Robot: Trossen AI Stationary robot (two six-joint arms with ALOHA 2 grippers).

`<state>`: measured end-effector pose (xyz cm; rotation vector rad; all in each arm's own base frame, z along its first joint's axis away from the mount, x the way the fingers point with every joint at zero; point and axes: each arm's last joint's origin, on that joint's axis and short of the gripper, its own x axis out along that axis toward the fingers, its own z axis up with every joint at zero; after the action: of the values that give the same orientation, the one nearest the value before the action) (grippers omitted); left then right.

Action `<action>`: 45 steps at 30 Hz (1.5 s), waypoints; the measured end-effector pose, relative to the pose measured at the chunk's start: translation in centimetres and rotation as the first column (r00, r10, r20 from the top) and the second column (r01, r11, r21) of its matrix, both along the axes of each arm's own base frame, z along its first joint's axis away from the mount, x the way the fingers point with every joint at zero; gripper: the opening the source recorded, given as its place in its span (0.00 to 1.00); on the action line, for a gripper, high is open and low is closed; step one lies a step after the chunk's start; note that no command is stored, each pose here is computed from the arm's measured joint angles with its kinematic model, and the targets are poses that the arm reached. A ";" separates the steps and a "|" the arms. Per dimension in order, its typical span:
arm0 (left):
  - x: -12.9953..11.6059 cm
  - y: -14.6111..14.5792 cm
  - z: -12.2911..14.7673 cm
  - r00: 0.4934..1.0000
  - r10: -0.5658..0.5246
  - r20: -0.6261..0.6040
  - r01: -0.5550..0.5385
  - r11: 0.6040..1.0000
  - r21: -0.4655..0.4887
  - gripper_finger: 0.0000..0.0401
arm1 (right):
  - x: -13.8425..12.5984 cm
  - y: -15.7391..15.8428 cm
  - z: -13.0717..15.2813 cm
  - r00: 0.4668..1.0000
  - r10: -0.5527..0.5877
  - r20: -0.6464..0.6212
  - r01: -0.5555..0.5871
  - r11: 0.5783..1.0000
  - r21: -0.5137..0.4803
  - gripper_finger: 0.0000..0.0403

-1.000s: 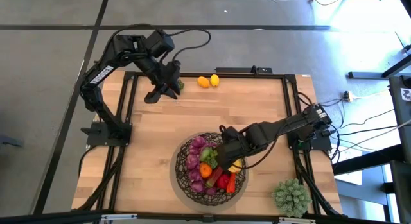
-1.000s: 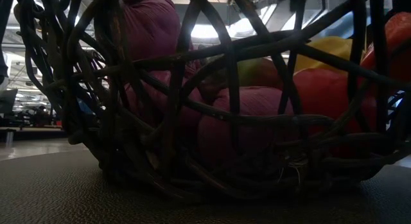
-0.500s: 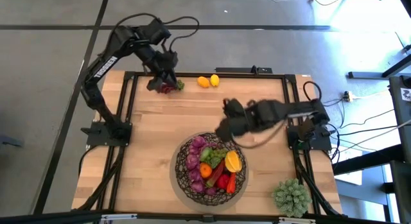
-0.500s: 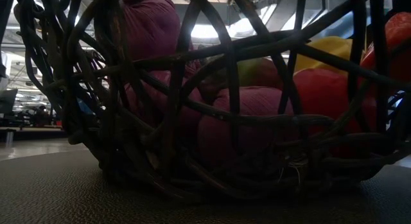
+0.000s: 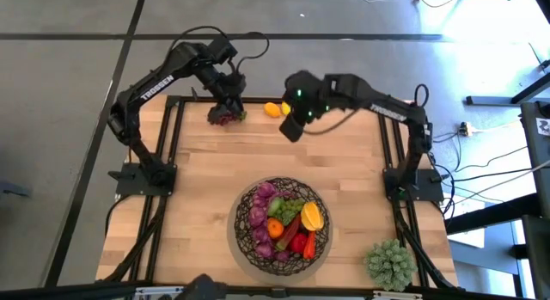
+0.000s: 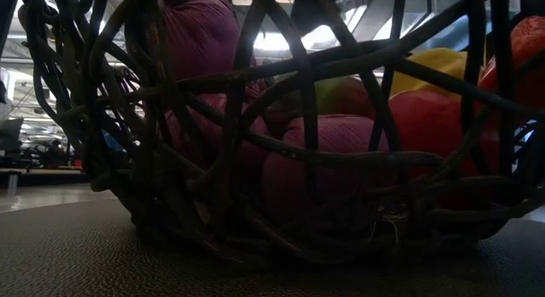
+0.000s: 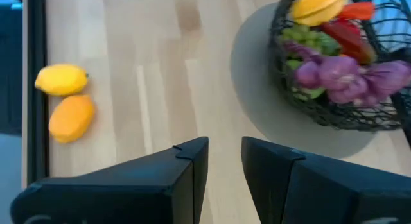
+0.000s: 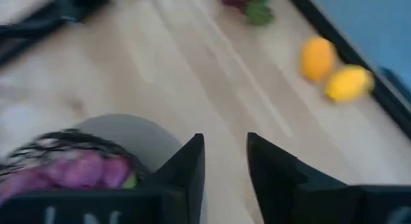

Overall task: Build produce basket
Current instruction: Put the right lemon into the mesh basket

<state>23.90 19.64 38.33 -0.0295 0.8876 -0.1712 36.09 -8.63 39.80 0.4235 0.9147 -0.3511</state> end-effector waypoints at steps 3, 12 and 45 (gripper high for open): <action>-0.2 1.0 -1.5 0.998 0.055 -0.015 -0.055 0.998 -0.026 0.21 | -0.1 -2.8 -0.7 0.998 0.032 0.050 -0.035 0.997 0.065 0.27; -1.2 4.4 -5.0 0.949 0.315 -0.026 -0.316 0.946 -0.071 0.21 | -0.6 -9.1 -5.2 0.985 -0.156 0.074 0.150 0.986 0.077 0.27; -2.2 5.7 -6.5 0.862 0.485 -0.147 -0.460 0.871 0.176 0.21 | -2.7 -13.5 -9.0 0.873 -0.487 0.020 0.482 0.868 0.116 0.27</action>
<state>21.75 25.30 31.86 -0.1392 1.0524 0.3613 33.41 -22.09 30.76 0.7639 0.7723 -0.7522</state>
